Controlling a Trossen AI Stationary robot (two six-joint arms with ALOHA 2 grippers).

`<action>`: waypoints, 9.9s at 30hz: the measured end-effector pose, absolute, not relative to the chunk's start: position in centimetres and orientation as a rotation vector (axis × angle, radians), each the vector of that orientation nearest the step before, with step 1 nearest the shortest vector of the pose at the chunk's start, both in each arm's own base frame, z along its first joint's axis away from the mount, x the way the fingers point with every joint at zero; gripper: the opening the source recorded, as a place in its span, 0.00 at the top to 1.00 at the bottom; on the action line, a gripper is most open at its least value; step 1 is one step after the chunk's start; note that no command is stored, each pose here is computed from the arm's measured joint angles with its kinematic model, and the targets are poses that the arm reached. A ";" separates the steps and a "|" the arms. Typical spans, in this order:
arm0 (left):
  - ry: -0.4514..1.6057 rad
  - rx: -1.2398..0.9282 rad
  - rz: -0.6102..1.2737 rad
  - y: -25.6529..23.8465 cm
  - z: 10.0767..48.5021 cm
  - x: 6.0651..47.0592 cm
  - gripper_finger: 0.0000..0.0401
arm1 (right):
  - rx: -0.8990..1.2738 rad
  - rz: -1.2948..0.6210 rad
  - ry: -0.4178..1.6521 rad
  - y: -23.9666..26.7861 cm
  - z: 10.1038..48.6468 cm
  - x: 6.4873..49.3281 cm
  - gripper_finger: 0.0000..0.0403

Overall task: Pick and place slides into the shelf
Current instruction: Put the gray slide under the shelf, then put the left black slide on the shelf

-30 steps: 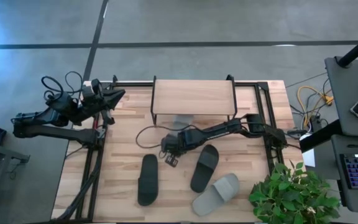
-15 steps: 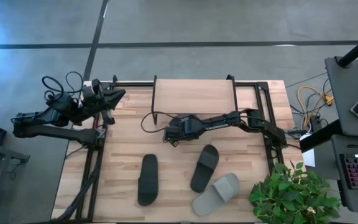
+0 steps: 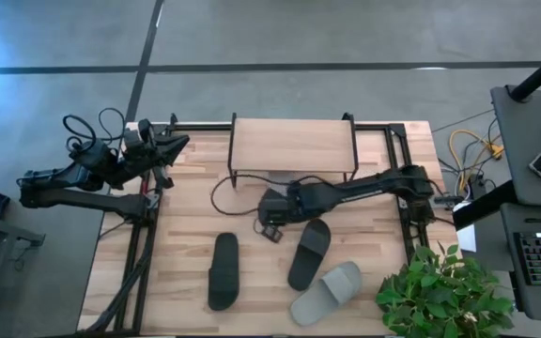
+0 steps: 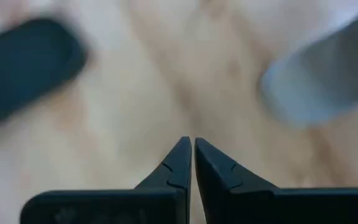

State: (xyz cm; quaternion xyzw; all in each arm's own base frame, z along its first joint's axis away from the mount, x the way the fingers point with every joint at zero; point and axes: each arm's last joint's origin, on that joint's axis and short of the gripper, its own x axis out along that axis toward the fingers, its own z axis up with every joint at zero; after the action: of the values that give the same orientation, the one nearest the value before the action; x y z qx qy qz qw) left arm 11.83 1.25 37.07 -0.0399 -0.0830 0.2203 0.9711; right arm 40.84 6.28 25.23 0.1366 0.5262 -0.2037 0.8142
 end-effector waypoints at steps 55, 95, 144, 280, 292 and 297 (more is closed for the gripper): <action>-0.153 -0.020 0.450 1.3 37.1 11.5 1.00 | 0.521 -0.776 1.433 25.8 20.3 29.7 0.52; -0.127 0.030 0.453 1.3 36.9 11.9 1.00 | 0.376 -0.886 1.110 21.4 26.7 33.2 0.97; -0.118 0.033 0.453 1.3 36.8 12.1 1.00 | -0.514 -0.841 1.479 0.5 18.9 38.2 0.85; -0.059 0.042 0.452 1.3 36.3 13.8 1.00 | 0.549 -0.836 1.212 8.3 22.3 38.0 0.92; -0.041 0.047 0.435 1.2 36.1 13.2 1.00 | 0.570 -0.651 1.160 12.6 26.5 38.3 0.54; 0.015 0.059 0.395 1.1 35.6 12.4 1.00 | 0.599 -0.721 1.134 14.0 25.6 37.8 0.51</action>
State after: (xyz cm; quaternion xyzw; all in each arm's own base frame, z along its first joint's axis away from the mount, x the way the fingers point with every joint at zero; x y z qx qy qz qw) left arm 12.39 1.10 35.64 0.0293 0.0074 0.1960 0.9801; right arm 37.76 13.95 25.57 0.2731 0.5170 -0.3288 0.7416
